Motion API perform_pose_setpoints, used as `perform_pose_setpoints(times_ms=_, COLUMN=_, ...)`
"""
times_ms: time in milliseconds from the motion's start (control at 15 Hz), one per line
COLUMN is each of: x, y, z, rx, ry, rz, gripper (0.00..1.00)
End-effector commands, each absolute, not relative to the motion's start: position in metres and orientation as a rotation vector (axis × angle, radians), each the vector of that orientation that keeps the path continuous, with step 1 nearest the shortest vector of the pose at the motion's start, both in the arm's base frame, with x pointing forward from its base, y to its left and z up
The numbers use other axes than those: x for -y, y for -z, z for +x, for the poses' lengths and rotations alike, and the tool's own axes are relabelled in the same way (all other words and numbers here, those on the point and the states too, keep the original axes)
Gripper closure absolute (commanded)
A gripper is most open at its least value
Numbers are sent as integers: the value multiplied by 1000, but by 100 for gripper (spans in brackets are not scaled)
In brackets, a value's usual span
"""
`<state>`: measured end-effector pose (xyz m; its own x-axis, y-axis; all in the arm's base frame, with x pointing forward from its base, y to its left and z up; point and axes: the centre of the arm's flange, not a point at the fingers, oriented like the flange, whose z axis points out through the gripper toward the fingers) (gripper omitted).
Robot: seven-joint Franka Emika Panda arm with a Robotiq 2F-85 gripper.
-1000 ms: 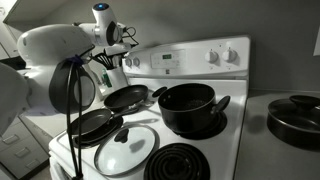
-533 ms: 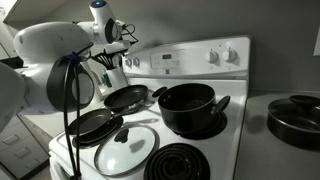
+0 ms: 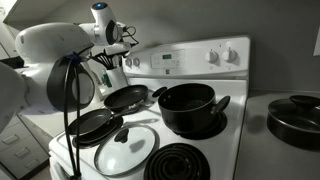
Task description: Turn on the stove
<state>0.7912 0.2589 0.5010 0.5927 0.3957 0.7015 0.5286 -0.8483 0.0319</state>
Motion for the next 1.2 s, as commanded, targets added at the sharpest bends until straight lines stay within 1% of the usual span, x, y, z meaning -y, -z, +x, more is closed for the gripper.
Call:
perform_pose_setpoints(times_ms=0, x=-269, y=-513, z=838, rx=767, ry=1075, rz=-2656, gripper=100)
perform_pose_setpoints(times_ms=1133, x=-266, y=-494, z=847, rx=687, ry=1014, rz=-2664, gripper=100)
